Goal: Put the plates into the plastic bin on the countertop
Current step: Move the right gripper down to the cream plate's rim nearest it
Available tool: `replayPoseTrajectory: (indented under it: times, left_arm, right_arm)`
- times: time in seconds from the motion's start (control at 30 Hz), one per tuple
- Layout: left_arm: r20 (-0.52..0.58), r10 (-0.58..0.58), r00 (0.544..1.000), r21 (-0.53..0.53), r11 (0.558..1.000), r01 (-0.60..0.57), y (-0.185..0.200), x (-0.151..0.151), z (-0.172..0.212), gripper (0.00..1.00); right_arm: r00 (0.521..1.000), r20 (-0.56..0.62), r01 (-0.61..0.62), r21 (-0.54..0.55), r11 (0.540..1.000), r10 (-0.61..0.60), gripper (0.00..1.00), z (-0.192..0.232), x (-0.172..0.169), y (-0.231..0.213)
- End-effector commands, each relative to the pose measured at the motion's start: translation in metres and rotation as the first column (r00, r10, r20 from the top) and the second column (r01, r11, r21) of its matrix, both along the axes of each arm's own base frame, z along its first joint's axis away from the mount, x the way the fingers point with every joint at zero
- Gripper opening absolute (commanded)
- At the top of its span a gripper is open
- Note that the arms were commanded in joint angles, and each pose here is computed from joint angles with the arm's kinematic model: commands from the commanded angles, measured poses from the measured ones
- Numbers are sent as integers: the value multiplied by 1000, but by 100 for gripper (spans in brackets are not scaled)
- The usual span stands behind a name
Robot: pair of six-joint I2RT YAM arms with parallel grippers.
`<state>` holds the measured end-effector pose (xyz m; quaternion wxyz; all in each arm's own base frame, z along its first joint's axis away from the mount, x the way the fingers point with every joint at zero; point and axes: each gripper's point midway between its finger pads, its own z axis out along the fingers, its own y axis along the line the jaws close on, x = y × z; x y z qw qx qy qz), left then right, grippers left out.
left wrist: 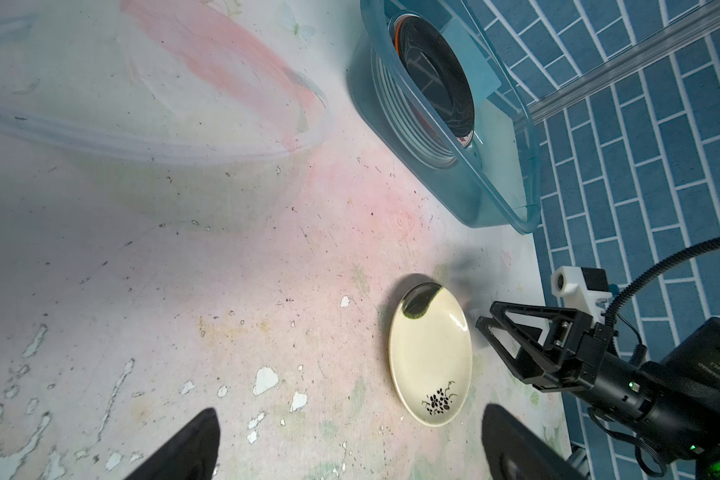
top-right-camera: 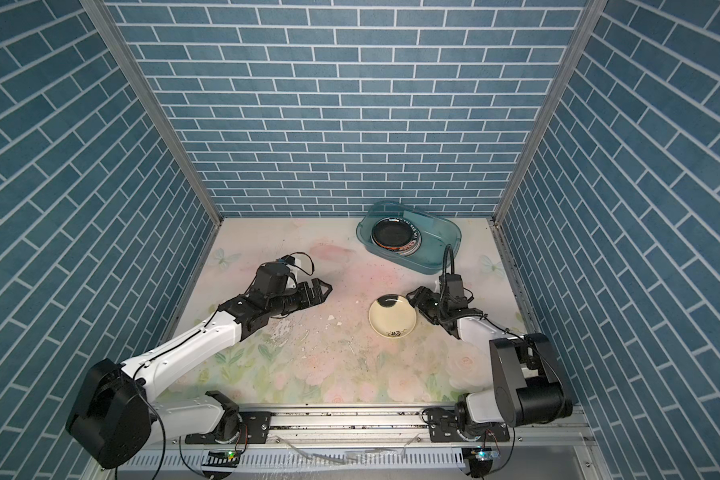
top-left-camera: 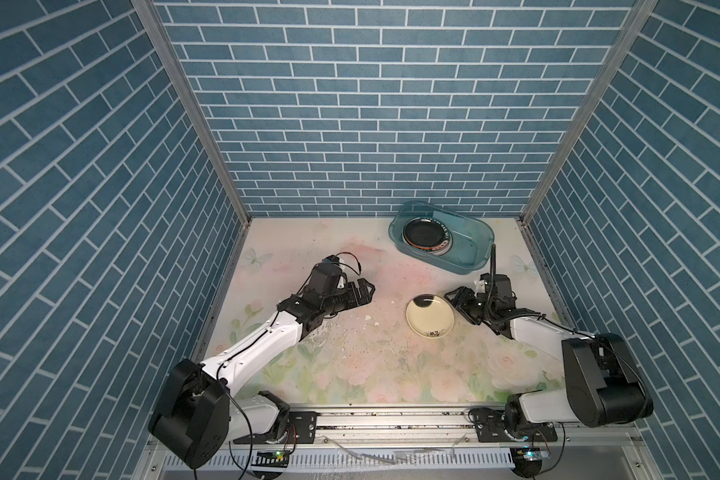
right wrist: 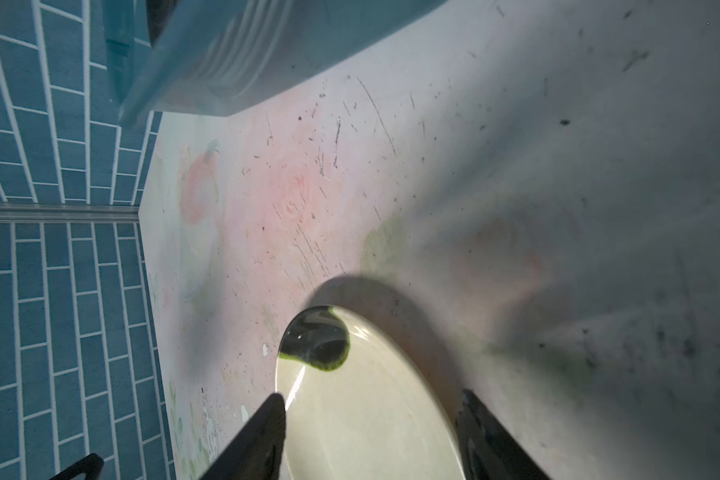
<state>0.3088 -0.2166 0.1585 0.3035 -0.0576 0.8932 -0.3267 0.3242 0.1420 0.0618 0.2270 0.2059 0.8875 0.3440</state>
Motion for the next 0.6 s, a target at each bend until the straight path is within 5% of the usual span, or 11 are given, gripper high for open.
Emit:
replayPoseTrajectory:
  times: [0.0,0.2,0.57]
  left_arm:
    - [22,-2,1000,9,1000,2,-1,4,8,100]
    - [11,-8,1000,9,1000,8,-4,6,4,100]
    - [4,-15,1000,9,1000,15,-8,10,0,100]
  right_arm:
    - [1000,-1,-12,11,1000,12,65,3,5,8]
    - [999,-36,-24,-40,999,22,63,-6,-5,4]
    - [995,-86,-62,-92,994,54,42,-18,-40,1]
